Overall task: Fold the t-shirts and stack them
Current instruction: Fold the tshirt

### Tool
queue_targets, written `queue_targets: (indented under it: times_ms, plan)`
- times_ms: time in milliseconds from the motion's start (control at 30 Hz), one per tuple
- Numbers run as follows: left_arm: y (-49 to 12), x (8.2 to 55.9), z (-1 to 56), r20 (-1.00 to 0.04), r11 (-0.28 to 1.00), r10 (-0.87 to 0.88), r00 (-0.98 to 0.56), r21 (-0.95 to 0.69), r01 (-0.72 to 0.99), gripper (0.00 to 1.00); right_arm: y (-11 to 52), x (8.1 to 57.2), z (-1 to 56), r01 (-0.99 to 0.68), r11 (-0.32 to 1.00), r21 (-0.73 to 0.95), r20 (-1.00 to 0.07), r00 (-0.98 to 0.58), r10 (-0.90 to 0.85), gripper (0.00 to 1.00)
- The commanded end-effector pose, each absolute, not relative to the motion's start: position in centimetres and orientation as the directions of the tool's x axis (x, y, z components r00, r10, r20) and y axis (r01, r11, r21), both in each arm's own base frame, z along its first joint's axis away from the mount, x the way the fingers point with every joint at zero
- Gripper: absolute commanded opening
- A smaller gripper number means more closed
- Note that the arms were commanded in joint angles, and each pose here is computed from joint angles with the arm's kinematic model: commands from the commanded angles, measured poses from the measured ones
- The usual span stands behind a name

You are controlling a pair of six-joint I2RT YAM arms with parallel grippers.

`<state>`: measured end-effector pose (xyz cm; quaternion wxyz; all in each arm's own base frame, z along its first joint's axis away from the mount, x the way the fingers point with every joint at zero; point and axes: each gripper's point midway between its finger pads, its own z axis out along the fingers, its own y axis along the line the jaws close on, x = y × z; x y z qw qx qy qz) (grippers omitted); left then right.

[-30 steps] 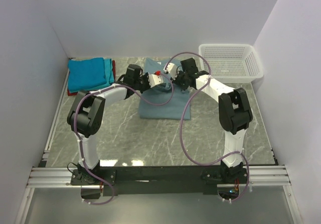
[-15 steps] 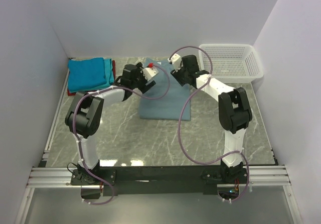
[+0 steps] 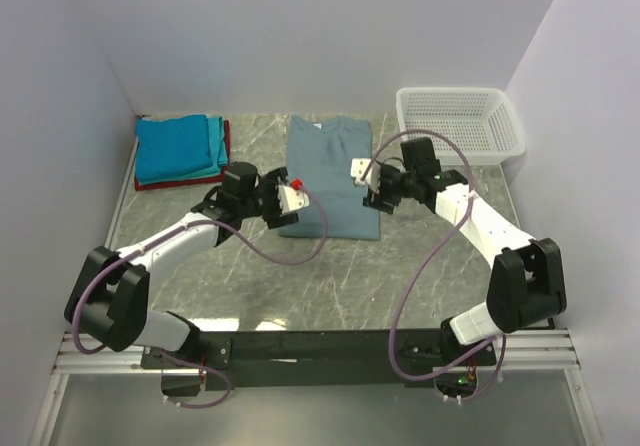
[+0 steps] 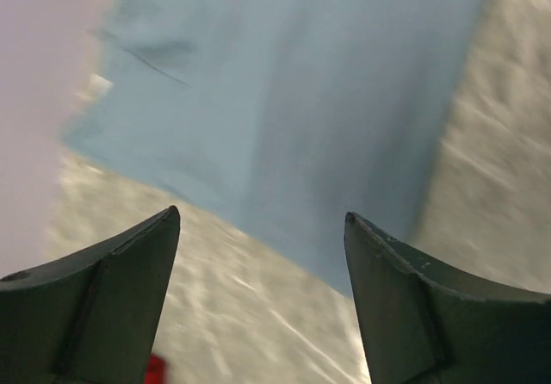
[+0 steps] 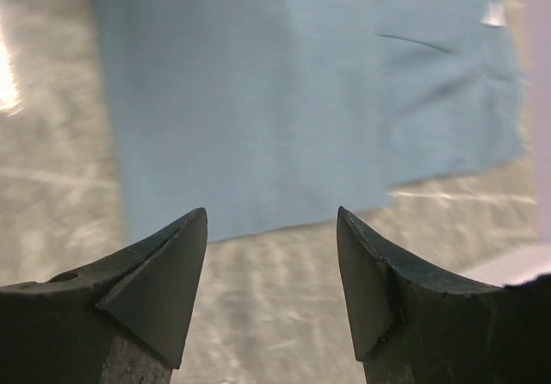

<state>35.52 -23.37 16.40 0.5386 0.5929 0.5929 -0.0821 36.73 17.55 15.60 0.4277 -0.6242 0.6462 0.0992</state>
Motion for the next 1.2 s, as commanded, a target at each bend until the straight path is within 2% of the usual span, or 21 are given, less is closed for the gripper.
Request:
queue_targets:
  times_ms: [0, 133, 233, 300, 467, 700, 800, 833, 900, 1167]
  plan:
    - [-22.8, 32.9, 13.8, -0.736, 0.228, 0.635, 0.237, 0.471, 0.852, 0.82, 17.9, 33.5, 13.6, -0.919, 0.053, -0.391, -0.661, 0.240, -0.711, 0.68]
    - [-23.1, 30.8, 11.9, -0.689, 0.167, 0.677, 0.259, 0.487, 0.857, 0.81, 17.8, 30.9, 11.8, -0.935, -0.019, -0.355, -0.664, 0.266, -0.698, 0.68]
    - [-23.0, 30.1, 9.5, -0.672, 0.147, 0.700, 0.242, 0.467, 0.872, 0.81, 17.7, 30.4, 9.8, -0.916, -0.069, -0.395, -0.608, 0.317, -0.728, 0.68]
    - [-23.3, 30.5, 8.4, -0.661, 0.134, 0.710, 0.244, 0.467, 0.874, 0.81, 18.1, 30.0, 8.6, -0.906, -0.107, -0.409, -0.579, 0.349, -0.737, 0.68]
    - [-22.6, 31.8, 5.2, -0.599, 0.126, 0.774, 0.205, 0.462, 0.878, 0.77, 18.3, 30.5, 7.6, -0.889, -0.109, -0.445, -0.526, 0.358, -0.771, 0.68]
    - [-21.3, 33.9, 2.2, -0.517, 0.158, 0.847, 0.129, 0.474, 0.866, 0.59, 18.8, 31.0, 6.6, -0.883, -0.107, -0.457, -0.491, 0.351, -0.797, 0.68]
    - [-20.9, 33.3, 1.9, -0.524, 0.165, 0.842, 0.130, 0.479, 0.862, 0.54, 19.2, 30.9, 5.5, -0.886, -0.115, -0.449, -0.462, 0.340, -0.819, 0.68]
    - [-20.7, 32.9, 1.7, -0.529, 0.169, 0.839, 0.128, 0.477, 0.862, 0.48, 19.3, 30.8, 5.3, -0.887, -0.119, -0.445, -0.459, 0.341, -0.820, 0.68]
    - [-20.7, 32.5, 1.7, -0.542, 0.176, 0.830, 0.127, 0.472, 0.864, 0.43, 19.3, 30.3, 4.4, -0.891, -0.139, -0.433, -0.450, 0.347, -0.823, 0.68]
    - [-21.1, 31.9, 2.7, -0.564, 0.168, 0.813, 0.146, 0.468, 0.868, 0.36, 18.0, 30.5, 2.7, -0.882, -0.158, -0.444, -0.383, 0.346, -0.856, 0.70]
